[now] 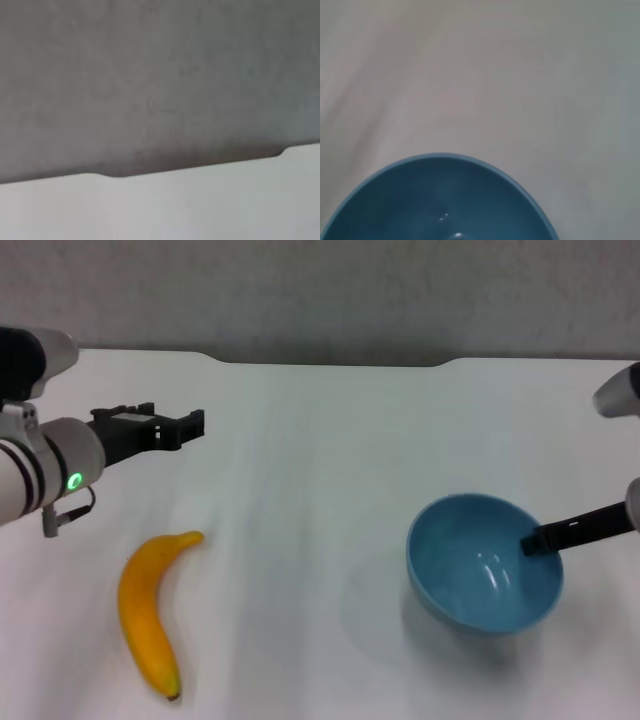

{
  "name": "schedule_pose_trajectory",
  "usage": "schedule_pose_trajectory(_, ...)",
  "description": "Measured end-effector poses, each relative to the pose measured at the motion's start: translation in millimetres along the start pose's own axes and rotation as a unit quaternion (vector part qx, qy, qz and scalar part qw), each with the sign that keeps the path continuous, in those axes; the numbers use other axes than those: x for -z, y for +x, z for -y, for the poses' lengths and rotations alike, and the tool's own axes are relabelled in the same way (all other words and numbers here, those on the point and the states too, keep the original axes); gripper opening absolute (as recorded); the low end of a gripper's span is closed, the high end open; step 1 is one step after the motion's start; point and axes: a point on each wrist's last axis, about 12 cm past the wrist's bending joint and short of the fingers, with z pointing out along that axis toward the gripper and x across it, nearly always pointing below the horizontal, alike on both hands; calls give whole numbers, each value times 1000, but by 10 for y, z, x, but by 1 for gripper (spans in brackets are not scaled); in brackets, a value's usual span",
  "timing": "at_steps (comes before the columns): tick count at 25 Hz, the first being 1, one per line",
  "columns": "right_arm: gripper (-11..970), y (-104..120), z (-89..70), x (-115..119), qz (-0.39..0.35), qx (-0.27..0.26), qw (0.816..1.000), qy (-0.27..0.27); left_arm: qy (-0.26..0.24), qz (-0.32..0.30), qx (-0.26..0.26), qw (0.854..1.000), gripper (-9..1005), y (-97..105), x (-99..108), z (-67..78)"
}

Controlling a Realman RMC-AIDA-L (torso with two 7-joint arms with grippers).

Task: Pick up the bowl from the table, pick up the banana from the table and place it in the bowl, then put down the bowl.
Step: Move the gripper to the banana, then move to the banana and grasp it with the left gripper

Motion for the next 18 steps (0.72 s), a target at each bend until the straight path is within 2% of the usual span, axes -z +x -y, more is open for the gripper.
schedule_pose_trajectory(4,29,26,37,64,6,-6,1000,4,7,-15,-5,1000,728,-14,10,-22)
schedule_pose_trajectory(9,29,26,46,93,9,-8,1000,6,20,-97,-42,994,728,-104,0,-47)
schedule_pose_trajectory(17,29,24,49,100,9,-9,1000,6,-22,-177,-70,981,728,-253,-33,-35)
schedule_pose_trajectory(18,29,22,52,104,9,-10,1000,6,-32,-206,-68,976,728,-269,-24,-31)
